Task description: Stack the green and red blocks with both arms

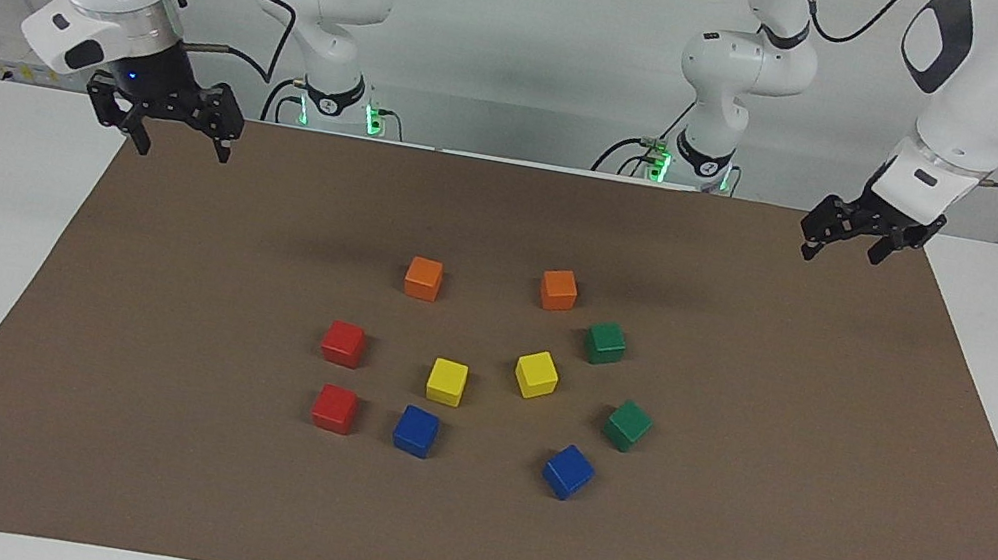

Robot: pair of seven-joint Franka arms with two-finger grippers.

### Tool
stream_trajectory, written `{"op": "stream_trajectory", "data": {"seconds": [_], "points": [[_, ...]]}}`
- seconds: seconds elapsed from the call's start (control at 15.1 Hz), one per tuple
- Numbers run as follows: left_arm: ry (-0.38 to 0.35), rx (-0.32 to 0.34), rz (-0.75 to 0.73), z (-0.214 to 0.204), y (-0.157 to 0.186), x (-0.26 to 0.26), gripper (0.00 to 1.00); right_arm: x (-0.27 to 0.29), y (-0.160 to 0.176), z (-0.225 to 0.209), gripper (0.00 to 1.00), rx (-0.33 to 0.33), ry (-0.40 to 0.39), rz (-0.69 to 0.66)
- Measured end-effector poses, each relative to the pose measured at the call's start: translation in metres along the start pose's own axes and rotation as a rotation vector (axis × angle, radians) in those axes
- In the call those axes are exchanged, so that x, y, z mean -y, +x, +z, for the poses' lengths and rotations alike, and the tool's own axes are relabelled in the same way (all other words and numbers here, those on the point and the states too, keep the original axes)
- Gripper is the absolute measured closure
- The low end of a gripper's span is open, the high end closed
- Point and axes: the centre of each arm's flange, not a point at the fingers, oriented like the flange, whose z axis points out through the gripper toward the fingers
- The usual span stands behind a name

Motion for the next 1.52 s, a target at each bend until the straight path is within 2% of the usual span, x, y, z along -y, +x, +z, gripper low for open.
{"op": "stream_trajectory", "data": {"seconds": [0.27, 0.4, 0.53, 0.66, 0.86, 1.06, 1.26, 1.52], "points": [[0.000, -0.003, -0.001, 0.000, 0.000, 0.000, 0.00, 0.000, 0.000, 0.000, 0.00, 0.000, 0.000, 0.000], [-0.003, -0.032, 0.004, 0.004, 0.005, -0.003, 0.00, 0.000, 0.000, 0.000, 0.00, 0.000, 0.000, 0.000], [-0.005, -0.053, 0.012, 0.023, 0.011, -0.019, 0.00, 0.001, 0.000, 0.001, 0.00, 0.001, 0.000, 0.008], [-0.014, -0.071, -0.044, 0.058, 0.020, -0.048, 0.00, 0.015, 0.002, 0.011, 0.00, 0.006, 0.001, 0.069], [-0.037, -0.090, -0.147, 0.124, 0.033, -0.109, 0.00, 0.072, 0.015, 0.052, 0.00, -0.010, -0.001, 0.178], [-0.061, -0.101, -0.272, 0.165, 0.044, -0.137, 0.00, 0.123, 0.041, 0.117, 0.00, -0.018, -0.009, 0.296], [-0.066, -0.096, -0.268, 0.183, 0.041, -0.164, 0.00, 0.150, 0.065, 0.179, 0.00, -0.018, -0.008, 0.370], [-0.060, -0.071, -0.204, 0.214, 0.028, -0.213, 0.00, 0.155, 0.079, 0.217, 0.00, -0.025, 0.001, 0.408]]}}
